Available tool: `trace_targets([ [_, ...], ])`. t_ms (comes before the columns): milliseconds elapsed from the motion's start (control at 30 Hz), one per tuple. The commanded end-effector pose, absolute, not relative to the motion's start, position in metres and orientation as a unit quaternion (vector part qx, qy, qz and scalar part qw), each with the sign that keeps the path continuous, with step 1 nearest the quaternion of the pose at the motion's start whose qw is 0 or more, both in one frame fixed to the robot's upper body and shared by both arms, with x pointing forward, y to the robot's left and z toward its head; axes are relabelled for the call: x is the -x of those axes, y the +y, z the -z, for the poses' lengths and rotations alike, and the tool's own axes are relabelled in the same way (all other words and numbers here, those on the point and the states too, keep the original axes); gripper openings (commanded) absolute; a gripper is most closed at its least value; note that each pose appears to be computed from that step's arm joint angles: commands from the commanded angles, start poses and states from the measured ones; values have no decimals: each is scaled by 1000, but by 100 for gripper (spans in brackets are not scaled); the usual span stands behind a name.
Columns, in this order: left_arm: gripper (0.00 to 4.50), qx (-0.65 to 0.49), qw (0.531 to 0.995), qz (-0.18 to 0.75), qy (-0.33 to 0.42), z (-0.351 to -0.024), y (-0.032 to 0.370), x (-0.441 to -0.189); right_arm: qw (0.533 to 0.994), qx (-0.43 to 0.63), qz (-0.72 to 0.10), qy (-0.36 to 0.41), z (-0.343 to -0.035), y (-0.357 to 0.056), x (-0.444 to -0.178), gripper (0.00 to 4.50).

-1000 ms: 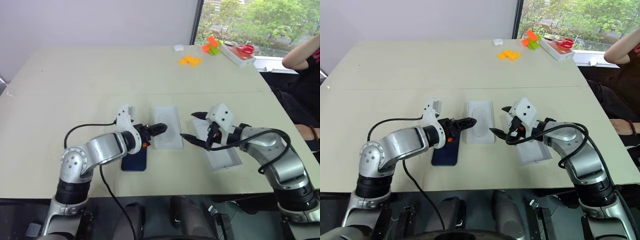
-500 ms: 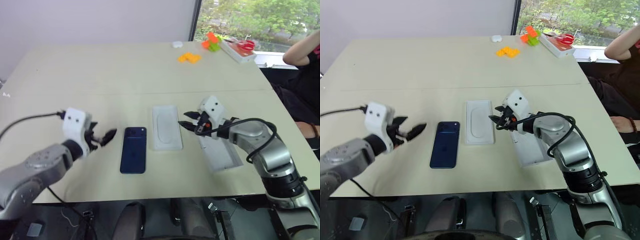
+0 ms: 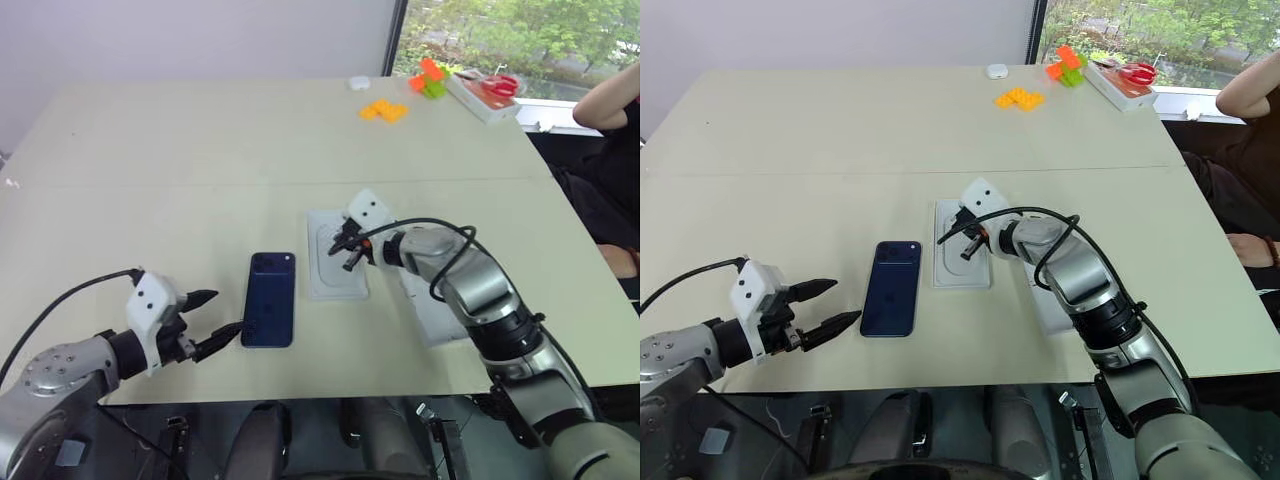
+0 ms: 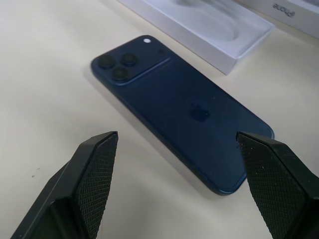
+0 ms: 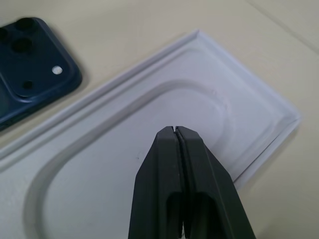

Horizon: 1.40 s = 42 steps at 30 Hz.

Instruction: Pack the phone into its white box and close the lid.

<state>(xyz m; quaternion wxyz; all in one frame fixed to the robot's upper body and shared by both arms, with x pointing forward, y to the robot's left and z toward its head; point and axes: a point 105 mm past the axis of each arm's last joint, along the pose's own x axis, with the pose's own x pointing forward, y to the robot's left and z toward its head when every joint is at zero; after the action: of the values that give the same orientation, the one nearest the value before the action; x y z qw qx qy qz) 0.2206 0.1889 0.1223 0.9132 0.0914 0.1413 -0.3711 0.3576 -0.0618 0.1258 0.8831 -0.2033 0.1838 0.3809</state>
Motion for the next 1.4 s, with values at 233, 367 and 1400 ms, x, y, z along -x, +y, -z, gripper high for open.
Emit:
trace_targets([
  [233,402,-96,917,368,122,-130,185,-220,869,221,-388,214,-114,-57,-354,6],
  [367,402,-82,925,344,139,-128,191,-226,877,223,-401,146,-137,-49,-354,6],
  [1400,426,176,873,274,364,-107,192,-236,745,311,-568,160,-114,-4,-274,2],
])
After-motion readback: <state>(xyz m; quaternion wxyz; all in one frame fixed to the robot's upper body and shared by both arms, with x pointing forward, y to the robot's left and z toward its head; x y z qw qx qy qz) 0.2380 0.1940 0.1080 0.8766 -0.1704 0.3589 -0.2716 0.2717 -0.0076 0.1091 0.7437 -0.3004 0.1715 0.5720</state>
